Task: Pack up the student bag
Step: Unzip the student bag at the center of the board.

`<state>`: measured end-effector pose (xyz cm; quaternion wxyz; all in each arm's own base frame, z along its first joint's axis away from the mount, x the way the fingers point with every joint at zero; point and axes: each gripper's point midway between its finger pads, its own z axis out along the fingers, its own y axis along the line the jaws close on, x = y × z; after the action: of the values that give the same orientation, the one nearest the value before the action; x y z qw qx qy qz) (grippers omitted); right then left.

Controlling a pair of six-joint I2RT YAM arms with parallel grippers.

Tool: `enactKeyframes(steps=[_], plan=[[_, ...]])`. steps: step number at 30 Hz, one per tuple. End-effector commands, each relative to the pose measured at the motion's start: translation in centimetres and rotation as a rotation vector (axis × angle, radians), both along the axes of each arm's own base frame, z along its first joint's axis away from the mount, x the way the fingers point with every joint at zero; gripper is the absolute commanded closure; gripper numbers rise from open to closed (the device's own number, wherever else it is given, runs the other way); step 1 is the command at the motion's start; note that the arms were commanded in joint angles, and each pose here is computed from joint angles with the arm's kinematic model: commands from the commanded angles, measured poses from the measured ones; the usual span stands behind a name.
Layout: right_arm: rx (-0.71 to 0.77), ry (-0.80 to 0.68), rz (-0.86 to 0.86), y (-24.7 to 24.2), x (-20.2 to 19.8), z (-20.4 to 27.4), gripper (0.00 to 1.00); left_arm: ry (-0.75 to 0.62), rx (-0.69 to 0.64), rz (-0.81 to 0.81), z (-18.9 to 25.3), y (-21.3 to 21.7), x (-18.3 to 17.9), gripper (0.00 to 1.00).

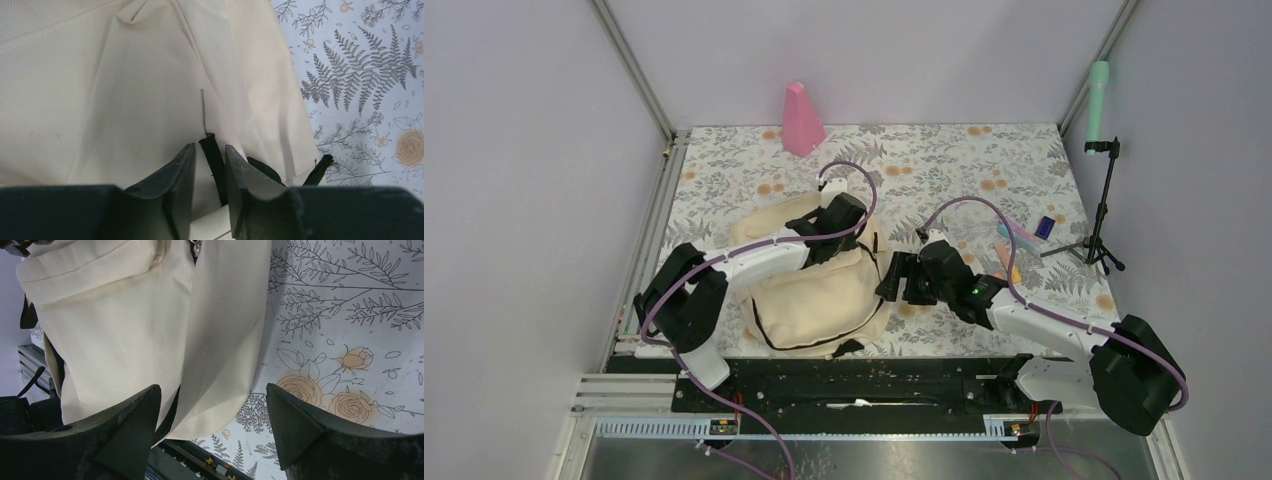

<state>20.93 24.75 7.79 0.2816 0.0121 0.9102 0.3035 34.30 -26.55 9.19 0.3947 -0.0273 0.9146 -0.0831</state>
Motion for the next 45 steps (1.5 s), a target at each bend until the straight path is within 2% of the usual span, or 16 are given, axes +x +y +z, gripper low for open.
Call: enactKeyframes(steps=[1, 4, 9, 13, 19, 28, 38, 39, 41, 42, 43, 45], plan=[[-0.025, -0.144, 0.007, -0.1, 1.8, 3.2, 0.16, -0.029, -0.009, 0.017, 0.8, -0.2, 0.6, 0.78], [-0.090, -0.223, 0.019, -0.8, 2.8, 4.8, 0.14, -0.036, -0.023, 0.019, 0.8, 0.0, 0.3, 0.89], [-0.136, -0.311, 0.052, 0.0, 5.0, 7.2, 0.11, -0.057, -0.052, 0.038, 1.2, 0.4, 0.0, 1.00], [-0.127, -0.303, 0.072, 1.9, 7.1, 7.9, 0.12, -0.110, -0.114, 0.065, 2.6, 0.9, -0.2, 1.00], [-0.024, -0.265, 0.150, 6.3, 8.7, 7.2, 0.28, -0.183, -0.193, 0.116, 4.0, 2.0, -0.6, 1.00], [0.011, -0.146, 0.121, 7.6, 10.8, 3.2, 0.38, -0.213, -0.203, 0.123, 4.4, 2.6, -0.8, 1.00], [0.107, -0.104, 0.172, 9.3, 11.0, 2.7, 0.61, -0.266, -0.200, 0.146, 5.5, 3.5, -0.6, 1.00], [0.110, -0.100, 0.176, 9.4, 11.0, 2.7, 0.65, -0.270, -0.197, 0.149, 5.5, 3.7, -0.6, 1.00], [0.111, -0.093, 0.180, 9.5, 10.9, 2.5, 0.80, -0.275, -0.184, 0.153, 5.4, 3.9, -0.6, 1.00], [0.110, -0.092, 0.176, 9.4, 11.0, 2.5, 0.88, -0.277, -0.176, 0.158, 5.4, 4.2, -0.6, 1.00], [0.104, -0.090, 0.169, 9.3, 11.0, 2.3, 1.00, -0.280, -0.163, 0.165, 5.3, 4.5, -0.7, 1.00], [0.089, -0.089, 0.149, 8.7, 11.0, 2.0, 1.00, -0.287, -0.134, 0.182, 5.2, 5.2, -0.7, 1.00]])
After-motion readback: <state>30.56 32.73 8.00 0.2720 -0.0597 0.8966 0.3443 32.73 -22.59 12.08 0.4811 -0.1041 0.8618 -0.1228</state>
